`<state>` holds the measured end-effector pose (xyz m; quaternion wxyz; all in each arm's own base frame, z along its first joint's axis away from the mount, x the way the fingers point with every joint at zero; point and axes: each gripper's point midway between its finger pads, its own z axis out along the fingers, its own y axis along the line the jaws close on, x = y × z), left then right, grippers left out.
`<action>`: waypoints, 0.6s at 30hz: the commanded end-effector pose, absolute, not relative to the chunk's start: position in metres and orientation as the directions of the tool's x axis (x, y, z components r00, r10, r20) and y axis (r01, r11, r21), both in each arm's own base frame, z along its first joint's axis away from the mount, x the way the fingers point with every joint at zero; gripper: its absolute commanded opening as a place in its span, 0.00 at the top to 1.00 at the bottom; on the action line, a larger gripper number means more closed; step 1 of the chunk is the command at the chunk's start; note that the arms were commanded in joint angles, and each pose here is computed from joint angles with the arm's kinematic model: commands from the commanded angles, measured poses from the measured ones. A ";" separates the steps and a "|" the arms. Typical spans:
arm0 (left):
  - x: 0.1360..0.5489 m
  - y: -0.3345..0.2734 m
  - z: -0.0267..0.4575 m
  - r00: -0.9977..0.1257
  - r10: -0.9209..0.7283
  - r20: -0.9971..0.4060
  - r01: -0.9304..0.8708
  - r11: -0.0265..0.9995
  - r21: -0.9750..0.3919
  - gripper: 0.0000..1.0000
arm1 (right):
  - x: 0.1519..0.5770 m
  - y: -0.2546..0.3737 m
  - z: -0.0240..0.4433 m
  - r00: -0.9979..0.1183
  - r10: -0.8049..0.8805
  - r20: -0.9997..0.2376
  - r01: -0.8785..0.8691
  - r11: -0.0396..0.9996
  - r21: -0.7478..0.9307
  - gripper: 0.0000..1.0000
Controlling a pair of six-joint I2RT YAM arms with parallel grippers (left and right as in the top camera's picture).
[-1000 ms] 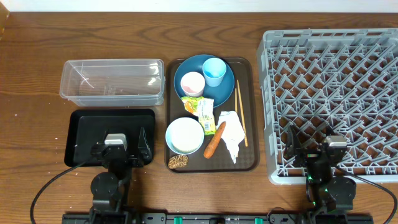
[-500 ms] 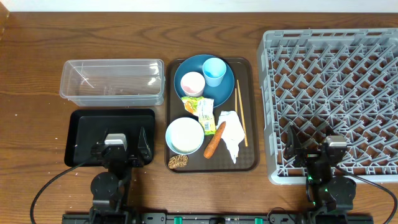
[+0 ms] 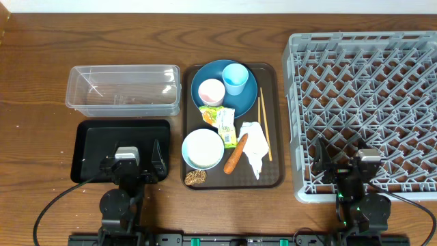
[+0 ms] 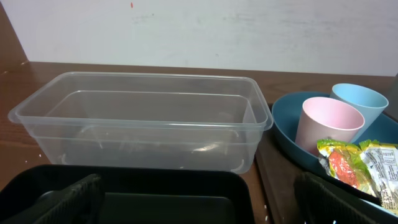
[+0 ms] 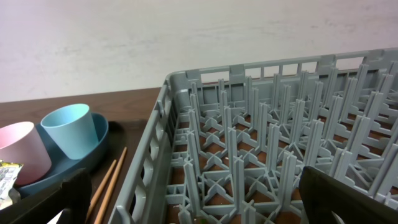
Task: Sort waste into correct bins and load items into the dishwasher rack
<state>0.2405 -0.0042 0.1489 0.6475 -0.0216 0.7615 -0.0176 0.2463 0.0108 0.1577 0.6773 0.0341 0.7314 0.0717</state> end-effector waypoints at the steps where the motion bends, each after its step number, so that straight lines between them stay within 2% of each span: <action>1: 0.239 0.000 0.134 -0.205 -0.039 -0.978 -0.033 0.999 -0.033 0.02 | 0.246 0.010 0.157 -0.079 0.140 -0.987 -0.045 0.989 0.144 0.01; 18: 0.239 0.000 0.134 -0.205 -0.039 -0.978 -0.033 0.999 -0.033 0.02 | 0.246 0.010 0.157 -0.079 0.140 -0.987 -0.045 0.989 0.144 0.01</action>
